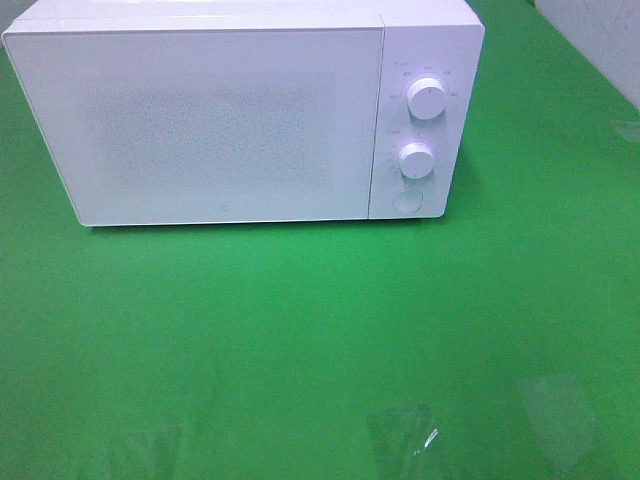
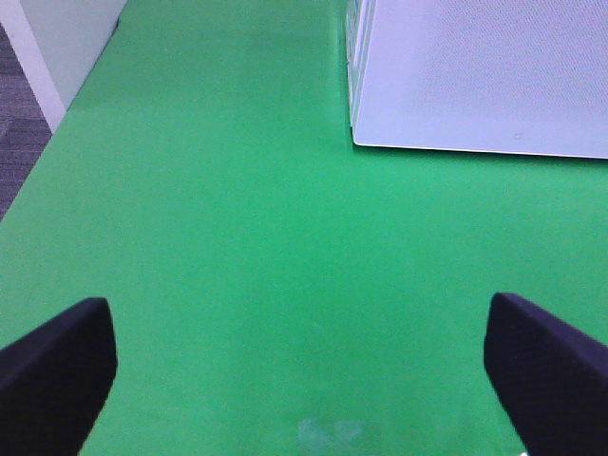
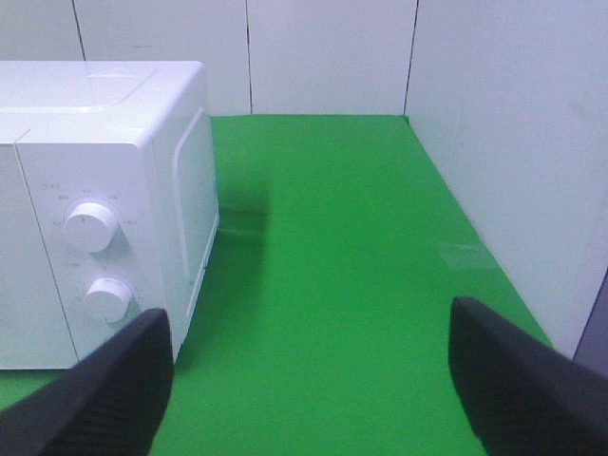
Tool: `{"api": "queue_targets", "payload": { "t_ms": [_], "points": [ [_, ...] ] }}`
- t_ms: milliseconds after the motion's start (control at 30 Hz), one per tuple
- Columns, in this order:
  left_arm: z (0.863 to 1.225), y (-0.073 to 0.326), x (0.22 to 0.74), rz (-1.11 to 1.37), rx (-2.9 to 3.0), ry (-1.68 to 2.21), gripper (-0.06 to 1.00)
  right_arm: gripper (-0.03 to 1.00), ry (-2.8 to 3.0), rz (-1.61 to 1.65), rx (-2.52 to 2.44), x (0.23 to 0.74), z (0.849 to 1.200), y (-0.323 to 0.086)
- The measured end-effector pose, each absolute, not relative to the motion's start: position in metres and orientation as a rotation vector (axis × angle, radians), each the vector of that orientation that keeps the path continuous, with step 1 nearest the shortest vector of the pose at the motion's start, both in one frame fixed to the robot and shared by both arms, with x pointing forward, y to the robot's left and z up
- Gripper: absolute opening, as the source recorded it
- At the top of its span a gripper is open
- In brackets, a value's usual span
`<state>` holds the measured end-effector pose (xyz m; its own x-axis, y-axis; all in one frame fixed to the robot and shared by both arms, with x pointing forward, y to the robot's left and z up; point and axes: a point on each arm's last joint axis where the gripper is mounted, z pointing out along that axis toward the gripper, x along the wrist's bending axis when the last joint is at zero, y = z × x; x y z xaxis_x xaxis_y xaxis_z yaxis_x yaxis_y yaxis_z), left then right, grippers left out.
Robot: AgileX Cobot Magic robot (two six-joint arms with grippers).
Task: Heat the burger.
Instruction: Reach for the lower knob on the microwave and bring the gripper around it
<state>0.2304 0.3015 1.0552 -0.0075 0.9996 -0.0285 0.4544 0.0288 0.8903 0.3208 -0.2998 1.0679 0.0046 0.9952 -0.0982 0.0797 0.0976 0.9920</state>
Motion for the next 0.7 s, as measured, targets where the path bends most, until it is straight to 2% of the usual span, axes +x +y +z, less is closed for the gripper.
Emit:
{"api": "queue_targets", "payload": {
  "t_ms": [700],
  "points": [
    [1.055,0.301,0.23,0.926,1.523,1.562,0.99,0.76,1.216,1.244,1.139,0.394,1.054,-0.295]
  ]
}}
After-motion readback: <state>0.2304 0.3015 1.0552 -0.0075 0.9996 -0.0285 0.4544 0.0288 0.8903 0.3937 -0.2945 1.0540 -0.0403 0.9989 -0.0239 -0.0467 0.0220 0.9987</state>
